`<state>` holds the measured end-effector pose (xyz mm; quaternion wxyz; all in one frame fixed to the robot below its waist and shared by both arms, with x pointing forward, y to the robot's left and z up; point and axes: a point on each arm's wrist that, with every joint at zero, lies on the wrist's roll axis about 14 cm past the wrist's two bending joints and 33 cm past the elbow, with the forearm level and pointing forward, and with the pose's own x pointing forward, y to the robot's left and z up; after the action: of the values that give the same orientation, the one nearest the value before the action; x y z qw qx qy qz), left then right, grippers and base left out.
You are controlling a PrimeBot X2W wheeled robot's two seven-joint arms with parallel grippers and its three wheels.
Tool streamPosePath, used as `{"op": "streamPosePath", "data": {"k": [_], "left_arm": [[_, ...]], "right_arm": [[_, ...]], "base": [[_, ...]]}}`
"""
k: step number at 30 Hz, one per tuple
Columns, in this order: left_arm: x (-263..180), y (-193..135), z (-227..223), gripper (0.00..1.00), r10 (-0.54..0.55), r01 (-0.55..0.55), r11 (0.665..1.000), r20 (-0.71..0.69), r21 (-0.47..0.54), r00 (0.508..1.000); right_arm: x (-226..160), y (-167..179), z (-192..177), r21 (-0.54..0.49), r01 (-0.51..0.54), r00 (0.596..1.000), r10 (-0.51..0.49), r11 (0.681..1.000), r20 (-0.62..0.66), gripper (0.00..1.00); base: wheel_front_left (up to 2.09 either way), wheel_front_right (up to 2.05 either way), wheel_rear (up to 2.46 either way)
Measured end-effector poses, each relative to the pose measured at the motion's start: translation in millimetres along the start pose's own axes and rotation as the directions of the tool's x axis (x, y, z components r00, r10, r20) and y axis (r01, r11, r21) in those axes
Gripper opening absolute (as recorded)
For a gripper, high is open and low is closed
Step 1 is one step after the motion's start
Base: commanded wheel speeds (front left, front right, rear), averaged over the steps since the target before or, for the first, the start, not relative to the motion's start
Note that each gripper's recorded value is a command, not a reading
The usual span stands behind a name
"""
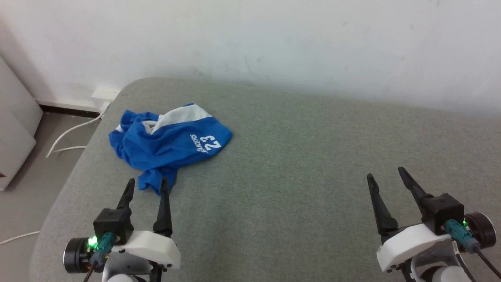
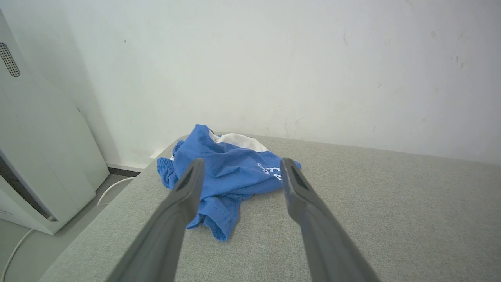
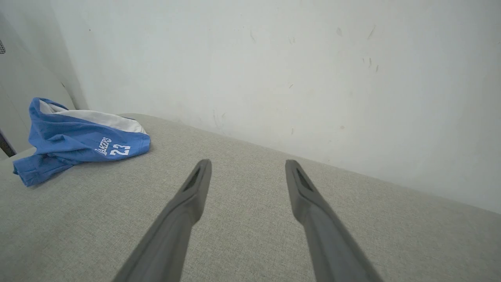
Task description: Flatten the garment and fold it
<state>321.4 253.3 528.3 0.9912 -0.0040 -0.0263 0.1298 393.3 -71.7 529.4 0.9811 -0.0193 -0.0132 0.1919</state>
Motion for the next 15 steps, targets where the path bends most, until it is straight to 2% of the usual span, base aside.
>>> {"op": "streamPosePath", "data": {"k": [15], "left_arm": [[-14.1, 28.6, 1.7, 1.00, 0.087, -0.086, 0.996, 0.022, -0.016, 0.996]], "right_arm": [[14.1, 27.7, 1.5, 0.009, -0.088, 0.996, 0.088, 0.996, 0.008, 1.00]], "base": [[0.00, 0.00, 0.00]]}}
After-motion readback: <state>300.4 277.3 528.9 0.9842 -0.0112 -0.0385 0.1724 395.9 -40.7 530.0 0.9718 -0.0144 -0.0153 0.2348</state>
